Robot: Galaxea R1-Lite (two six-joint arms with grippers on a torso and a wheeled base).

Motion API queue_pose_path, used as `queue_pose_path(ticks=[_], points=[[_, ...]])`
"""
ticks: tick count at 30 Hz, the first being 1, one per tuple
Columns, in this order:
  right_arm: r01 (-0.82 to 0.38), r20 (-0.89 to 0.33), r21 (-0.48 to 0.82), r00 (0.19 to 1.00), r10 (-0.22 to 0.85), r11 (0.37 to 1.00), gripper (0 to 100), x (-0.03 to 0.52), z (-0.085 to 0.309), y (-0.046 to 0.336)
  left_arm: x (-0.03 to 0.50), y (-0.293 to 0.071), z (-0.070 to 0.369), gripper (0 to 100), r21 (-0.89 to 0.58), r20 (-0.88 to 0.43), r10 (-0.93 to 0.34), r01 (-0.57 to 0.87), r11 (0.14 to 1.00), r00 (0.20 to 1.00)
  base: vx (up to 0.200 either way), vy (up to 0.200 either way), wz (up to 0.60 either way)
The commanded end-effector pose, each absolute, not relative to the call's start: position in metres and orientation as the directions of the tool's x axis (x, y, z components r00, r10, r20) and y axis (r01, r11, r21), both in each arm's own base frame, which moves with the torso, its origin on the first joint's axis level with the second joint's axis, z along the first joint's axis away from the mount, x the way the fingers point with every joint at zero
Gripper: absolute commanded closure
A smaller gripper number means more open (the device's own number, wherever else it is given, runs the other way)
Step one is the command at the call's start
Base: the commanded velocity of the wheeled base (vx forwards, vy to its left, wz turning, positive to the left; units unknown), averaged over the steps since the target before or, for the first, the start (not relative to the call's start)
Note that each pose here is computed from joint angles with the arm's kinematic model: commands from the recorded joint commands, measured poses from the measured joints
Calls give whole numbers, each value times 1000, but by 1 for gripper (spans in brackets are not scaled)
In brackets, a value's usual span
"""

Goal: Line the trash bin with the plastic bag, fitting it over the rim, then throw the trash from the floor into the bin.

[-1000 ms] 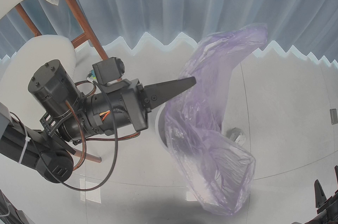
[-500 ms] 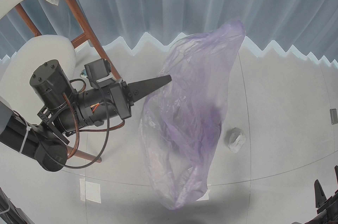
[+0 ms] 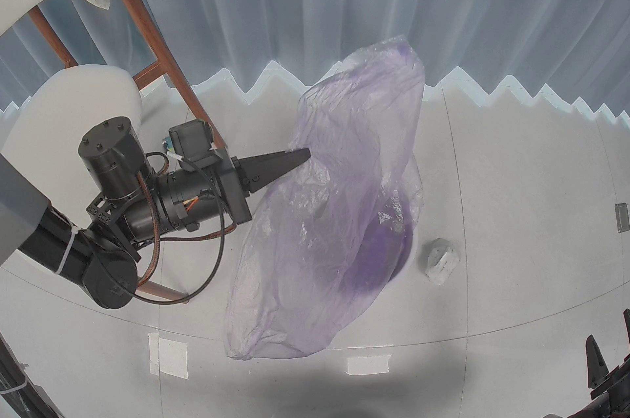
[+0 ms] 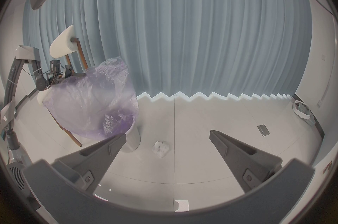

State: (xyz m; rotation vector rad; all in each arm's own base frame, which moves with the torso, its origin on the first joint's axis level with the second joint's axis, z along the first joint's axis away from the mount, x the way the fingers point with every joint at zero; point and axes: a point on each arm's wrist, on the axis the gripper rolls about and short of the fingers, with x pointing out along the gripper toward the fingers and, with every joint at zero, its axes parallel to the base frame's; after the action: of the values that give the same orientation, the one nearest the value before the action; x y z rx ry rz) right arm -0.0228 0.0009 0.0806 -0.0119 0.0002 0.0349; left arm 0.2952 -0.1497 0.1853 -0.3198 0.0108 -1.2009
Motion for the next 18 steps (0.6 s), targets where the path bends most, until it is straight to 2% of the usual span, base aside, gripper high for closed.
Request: queue_pose_path(ticks=[1,5,11,18], points=[[-35,0,-12,999,35,999,0,-23,76,1,300,-148,172,100,-265,129,-914,902,341,383,200,200,0],[-35,-2,-12,999,35,999,0,-23,75,1,299,-150,173,100,-263,133,-914,903,341,384,200,200,0],[-35,0,-12,999,35,999,0,-23,76,1,301,-154,175,100,-257,143,-912,904,341,384,0,200,0],[-35,0,-12,999,35,999,0,-23,76,1,313,-183,172,100,-254,179,-886,890,379,428,0,0,0]])
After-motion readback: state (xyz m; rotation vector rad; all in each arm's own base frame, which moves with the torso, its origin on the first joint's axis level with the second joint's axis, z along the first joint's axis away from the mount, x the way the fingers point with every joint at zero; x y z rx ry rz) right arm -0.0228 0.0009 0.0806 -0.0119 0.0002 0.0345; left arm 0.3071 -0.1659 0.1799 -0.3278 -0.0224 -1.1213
